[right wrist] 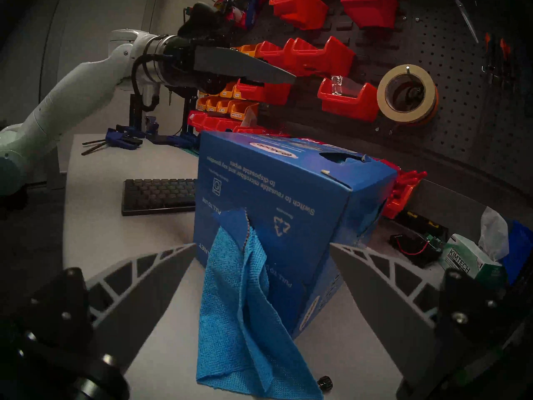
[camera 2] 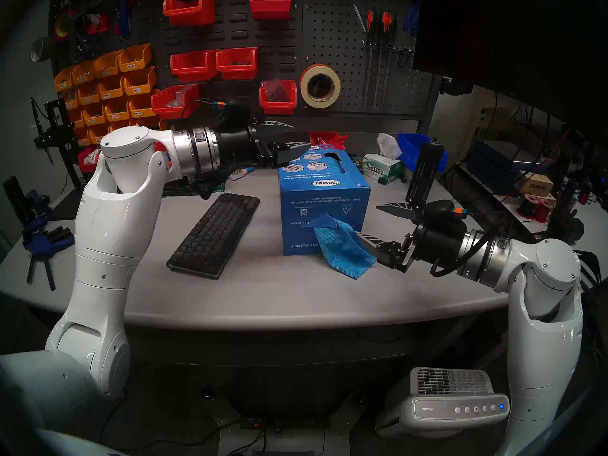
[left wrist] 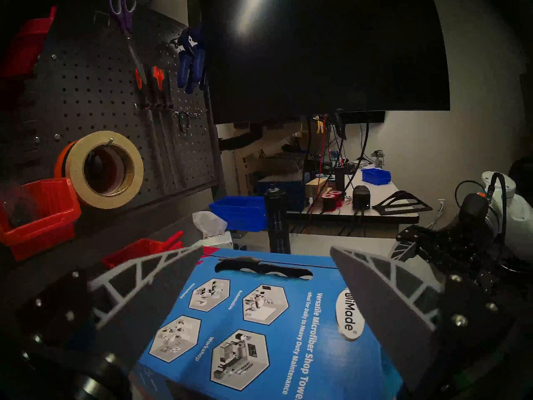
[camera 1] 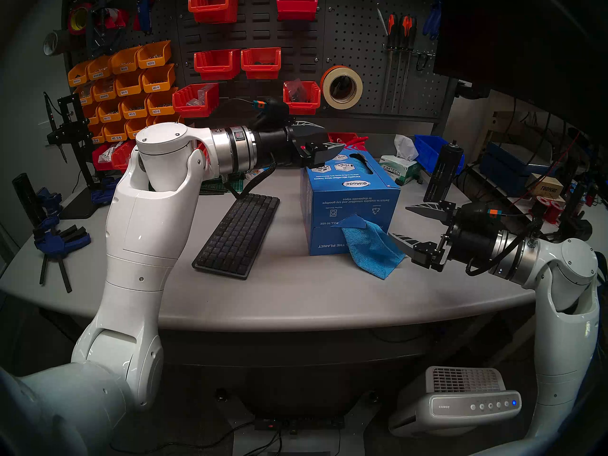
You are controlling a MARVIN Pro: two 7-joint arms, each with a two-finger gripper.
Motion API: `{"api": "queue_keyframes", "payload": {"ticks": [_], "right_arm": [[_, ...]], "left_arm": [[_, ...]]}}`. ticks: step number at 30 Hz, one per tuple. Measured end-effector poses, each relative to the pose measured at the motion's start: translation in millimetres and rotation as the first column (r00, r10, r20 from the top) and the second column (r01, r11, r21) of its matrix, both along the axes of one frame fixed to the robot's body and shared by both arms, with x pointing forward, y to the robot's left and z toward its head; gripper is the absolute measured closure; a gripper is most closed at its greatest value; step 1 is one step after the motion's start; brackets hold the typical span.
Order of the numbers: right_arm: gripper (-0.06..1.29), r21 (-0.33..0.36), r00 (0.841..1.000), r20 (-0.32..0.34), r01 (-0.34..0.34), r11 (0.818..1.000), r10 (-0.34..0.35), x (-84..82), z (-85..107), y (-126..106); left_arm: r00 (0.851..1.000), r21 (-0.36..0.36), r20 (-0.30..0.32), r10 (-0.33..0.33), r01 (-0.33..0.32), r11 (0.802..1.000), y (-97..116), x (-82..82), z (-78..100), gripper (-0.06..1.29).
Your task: Take out a shop towel
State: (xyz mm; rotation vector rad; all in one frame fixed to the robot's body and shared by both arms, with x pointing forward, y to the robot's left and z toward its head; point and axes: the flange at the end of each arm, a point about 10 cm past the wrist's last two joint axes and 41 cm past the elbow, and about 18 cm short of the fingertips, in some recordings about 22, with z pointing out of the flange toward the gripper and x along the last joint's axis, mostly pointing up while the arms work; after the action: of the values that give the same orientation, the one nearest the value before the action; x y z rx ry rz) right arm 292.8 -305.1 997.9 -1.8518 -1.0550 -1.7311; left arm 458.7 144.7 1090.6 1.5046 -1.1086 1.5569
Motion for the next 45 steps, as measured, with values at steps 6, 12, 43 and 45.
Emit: {"api": "queue_keyframes", "payload": {"ticks": [6, 12, 43, 45], "right_arm": [[0.01, 0.009, 0.999, -0.016, 0.031, 0.999, -0.031, -2.8, -3.8, 12], [0.01, 0.019, 0.998, -0.028, 0.063, 0.998, -0.062, -6.3, -7.5, 21], [0.01, 0.047, 0.994, -0.056, 0.1, 0.994, -0.097, -9.8, -18.8, 39], [0.01, 0.049, 0.994, -0.059, 0.1, 0.994, -0.097, -7.9, -21.0, 40]], "left_arm": [[0.997, 0.042, -0.051, -0.05, 0.052, 0.998, -2, 7.8, -7.4, 0.02], [0.994, 0.088, -0.075, -0.082, 0.089, 0.992, -8, 15.6, -21.0, 0.02], [0.986, 0.174, -0.118, -0.117, 0.136, 0.975, -4, 21.9, -29.6, 0.02], [0.985, 0.176, -0.122, -0.119, 0.14, 0.974, -4, 23.1, -29.2, 0.02]]}}
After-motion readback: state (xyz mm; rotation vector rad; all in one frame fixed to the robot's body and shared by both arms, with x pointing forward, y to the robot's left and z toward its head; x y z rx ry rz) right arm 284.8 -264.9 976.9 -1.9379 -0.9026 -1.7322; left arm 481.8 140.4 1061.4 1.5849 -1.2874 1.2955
